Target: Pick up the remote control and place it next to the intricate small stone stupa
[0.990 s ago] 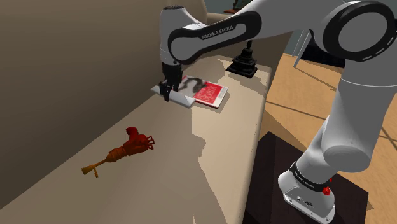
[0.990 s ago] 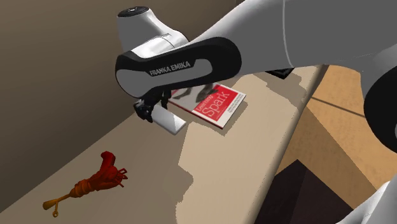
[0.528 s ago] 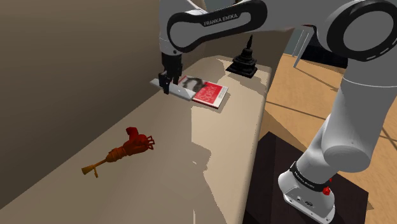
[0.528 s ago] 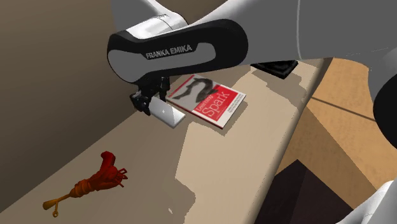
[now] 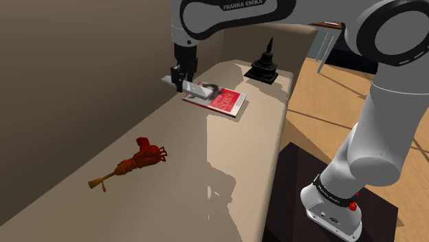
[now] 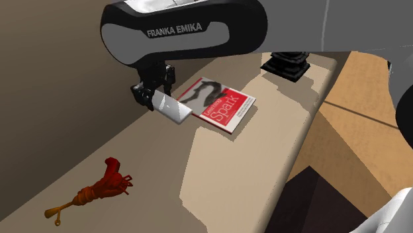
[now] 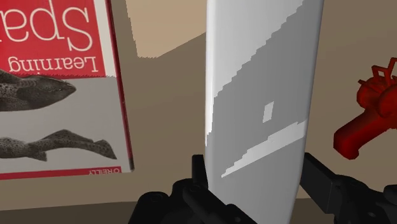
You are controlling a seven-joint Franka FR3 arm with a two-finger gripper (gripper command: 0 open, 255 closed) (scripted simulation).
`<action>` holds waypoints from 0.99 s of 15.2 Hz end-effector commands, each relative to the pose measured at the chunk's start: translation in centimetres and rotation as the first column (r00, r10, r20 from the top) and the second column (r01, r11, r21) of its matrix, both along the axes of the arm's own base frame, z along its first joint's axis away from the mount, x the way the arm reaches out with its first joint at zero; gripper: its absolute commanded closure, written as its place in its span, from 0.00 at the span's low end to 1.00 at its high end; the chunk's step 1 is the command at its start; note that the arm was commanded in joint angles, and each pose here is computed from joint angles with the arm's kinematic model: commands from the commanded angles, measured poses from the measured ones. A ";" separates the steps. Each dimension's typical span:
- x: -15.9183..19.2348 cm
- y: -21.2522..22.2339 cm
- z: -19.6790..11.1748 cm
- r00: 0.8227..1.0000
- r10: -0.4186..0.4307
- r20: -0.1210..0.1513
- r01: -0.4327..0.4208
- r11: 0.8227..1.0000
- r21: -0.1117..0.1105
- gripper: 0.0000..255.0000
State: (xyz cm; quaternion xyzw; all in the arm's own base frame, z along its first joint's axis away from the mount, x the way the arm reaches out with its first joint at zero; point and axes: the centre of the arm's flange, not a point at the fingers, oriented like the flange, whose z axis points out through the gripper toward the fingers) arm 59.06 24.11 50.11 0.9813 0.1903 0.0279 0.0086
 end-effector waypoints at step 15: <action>0.0 0.0 8.5 1.000 0.000 0.000 0.000 1.000 0.000 1.00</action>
